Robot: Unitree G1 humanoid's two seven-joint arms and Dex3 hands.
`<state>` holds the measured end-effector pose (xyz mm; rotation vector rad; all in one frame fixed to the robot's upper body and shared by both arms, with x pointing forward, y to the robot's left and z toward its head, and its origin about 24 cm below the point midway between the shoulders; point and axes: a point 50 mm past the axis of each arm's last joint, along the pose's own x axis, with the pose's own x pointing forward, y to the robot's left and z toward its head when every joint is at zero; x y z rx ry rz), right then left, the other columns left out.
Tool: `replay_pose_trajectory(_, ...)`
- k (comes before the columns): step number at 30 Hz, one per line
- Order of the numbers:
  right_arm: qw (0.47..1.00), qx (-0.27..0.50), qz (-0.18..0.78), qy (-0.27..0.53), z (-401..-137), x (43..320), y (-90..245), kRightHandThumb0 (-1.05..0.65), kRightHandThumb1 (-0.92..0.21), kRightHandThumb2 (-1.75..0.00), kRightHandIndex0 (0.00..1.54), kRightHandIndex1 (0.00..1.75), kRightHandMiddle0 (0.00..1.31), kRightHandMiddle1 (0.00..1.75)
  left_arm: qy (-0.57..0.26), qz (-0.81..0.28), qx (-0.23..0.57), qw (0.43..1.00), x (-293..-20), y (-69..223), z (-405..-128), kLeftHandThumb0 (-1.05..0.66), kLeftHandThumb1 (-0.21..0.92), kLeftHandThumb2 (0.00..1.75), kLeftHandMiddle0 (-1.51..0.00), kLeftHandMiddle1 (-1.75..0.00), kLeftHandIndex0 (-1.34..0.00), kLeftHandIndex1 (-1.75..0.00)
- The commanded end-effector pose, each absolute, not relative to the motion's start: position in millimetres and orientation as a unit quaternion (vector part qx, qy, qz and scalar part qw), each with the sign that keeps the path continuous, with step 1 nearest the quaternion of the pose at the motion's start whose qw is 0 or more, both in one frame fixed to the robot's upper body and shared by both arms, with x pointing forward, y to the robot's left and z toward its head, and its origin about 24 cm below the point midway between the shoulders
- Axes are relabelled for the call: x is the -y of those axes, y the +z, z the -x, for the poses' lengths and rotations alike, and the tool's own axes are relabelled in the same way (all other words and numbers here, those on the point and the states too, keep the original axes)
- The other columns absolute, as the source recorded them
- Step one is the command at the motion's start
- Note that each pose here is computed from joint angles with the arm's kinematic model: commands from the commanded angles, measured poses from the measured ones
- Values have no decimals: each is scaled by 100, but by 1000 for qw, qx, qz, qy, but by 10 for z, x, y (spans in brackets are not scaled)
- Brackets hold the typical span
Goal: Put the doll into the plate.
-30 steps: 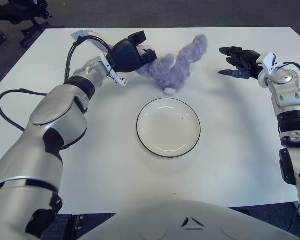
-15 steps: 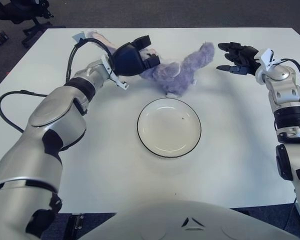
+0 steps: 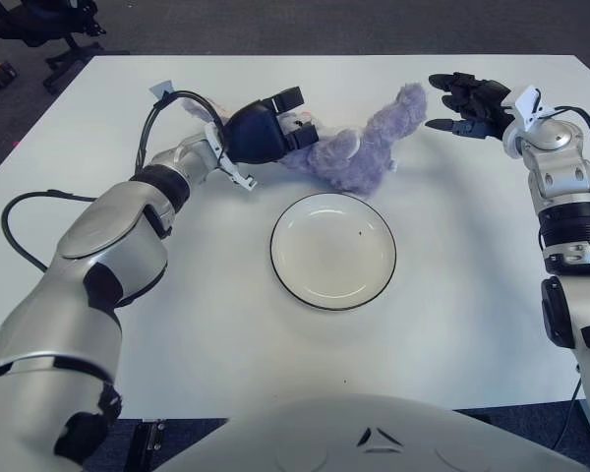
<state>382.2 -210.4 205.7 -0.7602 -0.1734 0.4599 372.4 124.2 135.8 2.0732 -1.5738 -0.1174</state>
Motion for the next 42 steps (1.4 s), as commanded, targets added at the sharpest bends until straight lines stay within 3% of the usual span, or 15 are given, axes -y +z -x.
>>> replay_pose_trajectory(1,886,111,390,226,-3842,2081,2230,-68,-86,0,14,0,24,2,-64,-768,580,264,-1226,1300,-3705,0,92,23,-43,-151,-52,-121)
replay_pose_trajectory(15,867,157,408,240,-3922,1621,2706,-71,-85,0,11,0,23,0,-75,-764,583,266,-1088,1325,-3686,0,92,21,-42,-151,-57,-118)
replay_pose_trajectory(31,853,177,421,250,-3899,1420,2793,-74,-86,0,11,0,23,0,-81,-767,583,257,-983,1310,-3661,0,89,21,-47,-148,-64,-108)
replay_pose_trajectory(34,845,183,430,260,-3889,1291,2772,-77,-88,-1,13,1,25,1,-86,-770,578,254,-909,1282,-3651,0,85,26,-48,-149,-68,-104)
replay_pose_trajectory(42,841,177,435,267,-3877,1254,2728,-79,-91,-1,16,1,27,2,-100,-777,554,280,-859,1251,-3651,0,81,33,-48,-148,-70,-105)
